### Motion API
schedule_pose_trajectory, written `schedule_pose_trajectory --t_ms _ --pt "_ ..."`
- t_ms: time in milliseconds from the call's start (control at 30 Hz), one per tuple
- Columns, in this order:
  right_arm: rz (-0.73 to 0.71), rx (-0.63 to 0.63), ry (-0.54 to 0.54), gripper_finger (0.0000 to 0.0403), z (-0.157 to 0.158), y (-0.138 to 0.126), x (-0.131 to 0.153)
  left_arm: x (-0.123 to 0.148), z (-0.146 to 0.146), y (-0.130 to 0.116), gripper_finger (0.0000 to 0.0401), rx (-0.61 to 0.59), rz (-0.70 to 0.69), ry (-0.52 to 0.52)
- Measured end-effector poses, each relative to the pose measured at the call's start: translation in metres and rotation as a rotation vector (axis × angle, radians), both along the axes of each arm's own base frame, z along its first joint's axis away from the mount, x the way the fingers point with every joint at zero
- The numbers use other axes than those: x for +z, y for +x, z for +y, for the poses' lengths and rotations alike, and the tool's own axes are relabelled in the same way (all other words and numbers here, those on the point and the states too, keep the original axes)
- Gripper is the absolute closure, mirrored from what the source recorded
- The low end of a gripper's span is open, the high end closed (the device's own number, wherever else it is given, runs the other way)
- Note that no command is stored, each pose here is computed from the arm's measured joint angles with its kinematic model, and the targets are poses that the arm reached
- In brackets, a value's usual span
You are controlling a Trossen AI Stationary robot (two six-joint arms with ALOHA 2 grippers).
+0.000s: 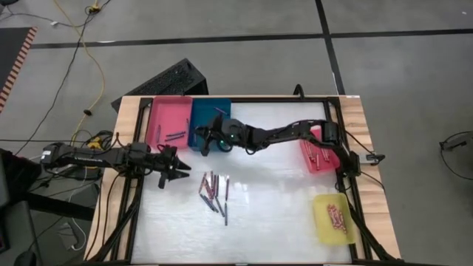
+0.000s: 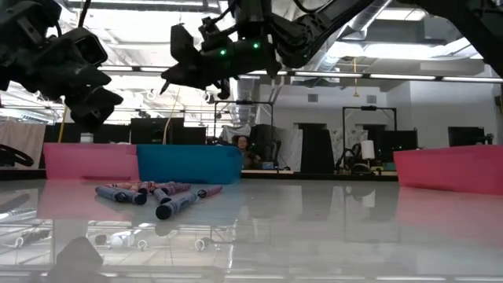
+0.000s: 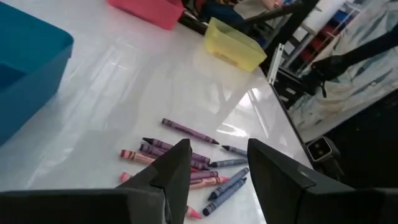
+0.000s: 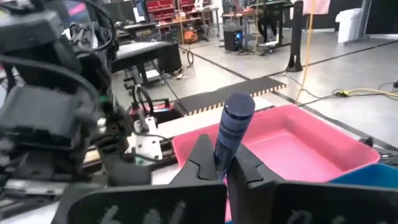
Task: Sort crayons
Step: Put the blue crayon into the large red bin
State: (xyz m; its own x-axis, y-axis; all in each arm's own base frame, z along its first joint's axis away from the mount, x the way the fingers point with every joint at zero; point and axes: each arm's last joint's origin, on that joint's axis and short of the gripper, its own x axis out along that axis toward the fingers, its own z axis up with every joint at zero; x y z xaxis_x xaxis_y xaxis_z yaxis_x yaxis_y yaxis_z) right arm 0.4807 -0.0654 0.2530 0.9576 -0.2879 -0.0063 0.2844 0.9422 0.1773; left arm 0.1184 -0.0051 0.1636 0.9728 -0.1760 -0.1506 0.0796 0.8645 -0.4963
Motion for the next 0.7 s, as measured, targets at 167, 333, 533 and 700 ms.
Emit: schedule_pose_trajectory --t_ms 167,333,533,700 --pt "-0.008 -0.016 0.008 0.0398 -0.008 0.003 -0.007 0.000 -0.002 0.000 0.0266 -0.015 -0.003 0.016" --pt "0.029 -0.013 0.011 0.0398 -0.010 0.025 -0.035 0.000 -0.002 0.000 0.0268 -0.016 -0.002 0.006" --pt "0.023 -0.016 0.011 0.0395 -0.018 0.048 -0.038 -0.001 -0.005 -0.001 0.0268 -0.102 0.023 -0.061" --pt "0.070 -0.035 0.017 0.0394 -0.031 0.060 -0.045 -0.003 -0.006 -0.002 0.0268 -0.140 0.043 -0.073"
